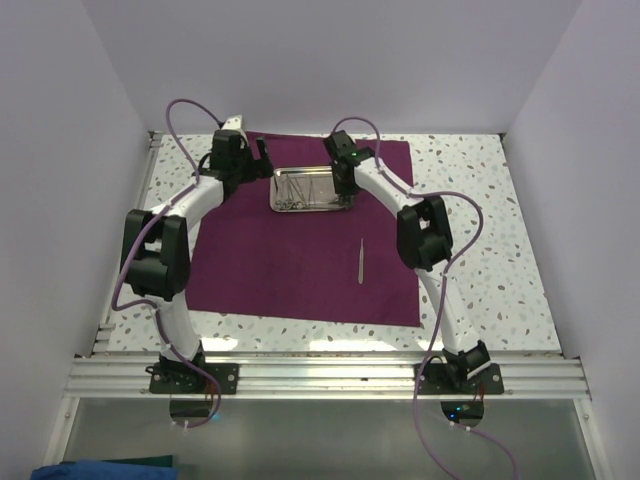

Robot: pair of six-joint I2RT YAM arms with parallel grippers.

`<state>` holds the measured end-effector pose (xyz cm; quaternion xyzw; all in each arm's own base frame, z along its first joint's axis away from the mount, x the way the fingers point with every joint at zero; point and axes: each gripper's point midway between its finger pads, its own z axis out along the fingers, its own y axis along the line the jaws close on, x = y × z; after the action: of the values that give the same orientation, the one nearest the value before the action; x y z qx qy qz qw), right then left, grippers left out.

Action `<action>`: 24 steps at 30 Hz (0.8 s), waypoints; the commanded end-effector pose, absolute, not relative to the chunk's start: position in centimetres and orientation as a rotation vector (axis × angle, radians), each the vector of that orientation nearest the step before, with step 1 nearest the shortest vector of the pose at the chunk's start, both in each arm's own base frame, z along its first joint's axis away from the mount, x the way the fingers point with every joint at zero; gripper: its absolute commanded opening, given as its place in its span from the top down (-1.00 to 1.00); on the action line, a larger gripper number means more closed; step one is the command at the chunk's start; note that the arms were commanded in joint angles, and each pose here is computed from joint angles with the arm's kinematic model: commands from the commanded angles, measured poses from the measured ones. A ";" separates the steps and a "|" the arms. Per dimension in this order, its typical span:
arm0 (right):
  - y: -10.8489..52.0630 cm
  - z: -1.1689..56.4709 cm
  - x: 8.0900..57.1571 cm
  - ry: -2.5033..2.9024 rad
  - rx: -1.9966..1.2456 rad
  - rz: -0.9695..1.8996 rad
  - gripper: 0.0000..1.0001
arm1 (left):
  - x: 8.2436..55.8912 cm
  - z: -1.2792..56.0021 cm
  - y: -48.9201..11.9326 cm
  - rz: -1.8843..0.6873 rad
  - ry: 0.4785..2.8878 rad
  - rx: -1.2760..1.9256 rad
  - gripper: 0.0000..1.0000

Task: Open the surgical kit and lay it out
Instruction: Pick up the medical item from the container, then place the medical item in the surgical kit.

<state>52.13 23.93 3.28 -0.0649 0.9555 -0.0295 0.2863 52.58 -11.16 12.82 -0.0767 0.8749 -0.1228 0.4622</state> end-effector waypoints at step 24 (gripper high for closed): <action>21.2 12.7 43.1 2.425 -0.066 -0.031 1.00 | 53.7 15.2 -11.7 -0.322 2.077 -0.162 -0.99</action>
<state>44.40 20.45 10.71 -0.0453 0.9468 -0.0278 0.3173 52.57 -11.16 12.81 -0.0766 0.8750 -0.1229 0.4620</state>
